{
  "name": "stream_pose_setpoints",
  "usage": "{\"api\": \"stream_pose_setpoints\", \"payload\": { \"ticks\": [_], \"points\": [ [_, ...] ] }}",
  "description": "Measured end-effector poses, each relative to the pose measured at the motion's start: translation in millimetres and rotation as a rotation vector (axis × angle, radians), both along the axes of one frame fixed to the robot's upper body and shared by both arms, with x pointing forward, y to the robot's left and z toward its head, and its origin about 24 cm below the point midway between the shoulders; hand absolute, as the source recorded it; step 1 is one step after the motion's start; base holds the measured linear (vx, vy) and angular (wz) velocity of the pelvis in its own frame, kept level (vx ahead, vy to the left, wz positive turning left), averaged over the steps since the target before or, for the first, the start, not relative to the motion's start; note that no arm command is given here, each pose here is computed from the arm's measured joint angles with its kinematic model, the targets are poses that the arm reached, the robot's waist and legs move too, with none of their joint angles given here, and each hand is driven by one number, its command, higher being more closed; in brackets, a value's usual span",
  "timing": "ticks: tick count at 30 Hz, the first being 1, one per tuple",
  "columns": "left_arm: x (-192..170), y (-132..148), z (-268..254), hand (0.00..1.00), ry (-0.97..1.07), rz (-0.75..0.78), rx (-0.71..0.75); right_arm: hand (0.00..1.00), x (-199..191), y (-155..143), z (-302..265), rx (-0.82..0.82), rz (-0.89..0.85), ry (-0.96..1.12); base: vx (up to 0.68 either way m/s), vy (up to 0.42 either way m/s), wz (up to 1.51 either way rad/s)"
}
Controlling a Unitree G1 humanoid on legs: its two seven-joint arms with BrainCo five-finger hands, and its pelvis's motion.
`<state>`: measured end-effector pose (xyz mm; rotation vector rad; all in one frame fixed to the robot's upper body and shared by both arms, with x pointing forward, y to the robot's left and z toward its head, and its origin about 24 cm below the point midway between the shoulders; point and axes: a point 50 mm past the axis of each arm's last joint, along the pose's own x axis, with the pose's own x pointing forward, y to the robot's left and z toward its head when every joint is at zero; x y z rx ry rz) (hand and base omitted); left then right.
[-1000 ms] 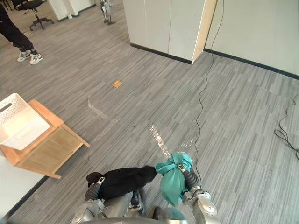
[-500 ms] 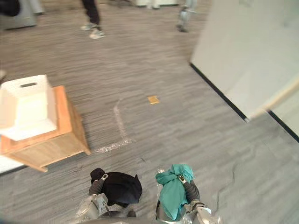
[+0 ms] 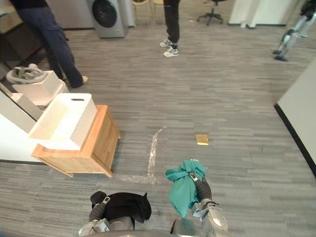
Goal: Tidy the bed and pick cloth on bed and put in laundry
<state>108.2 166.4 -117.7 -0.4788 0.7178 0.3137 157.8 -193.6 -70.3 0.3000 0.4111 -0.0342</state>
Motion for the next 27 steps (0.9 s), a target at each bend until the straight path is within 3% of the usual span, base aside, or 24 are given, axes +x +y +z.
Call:
{"api": "stream_pose_setpoints", "payload": {
  "ticks": [7,14,18,23,27],
  "points": [
    [7,-16,5,1.0,-0.017,-0.032,-0.054,1.0,0,-13,-1,-0.035,-0.032,0.011,0.51,0.006,0.78],
    [14,-6,1,1.0,0.012,-0.061,0.017,1.0,23,-3,4,-0.031,-0.013,-0.016,0.52,0.091,0.77],
    [12,-6,-4,1.0,0.053,-0.156,0.077,1.0,10,8,-9,0.005,-0.013,0.043,0.43,-0.025,1.16],
    [18,1,-2,1.0,0.05,-0.158,0.116,1.0,-18,12,-22,0.043,-0.054,0.113,0.34,-0.167,1.54],
    [4,17,-5,1.0,0.078,-0.16,0.145,1.0,-16,17,-19,0.08,-0.095,0.079,0.38,-0.347,1.36]
  ]
}}
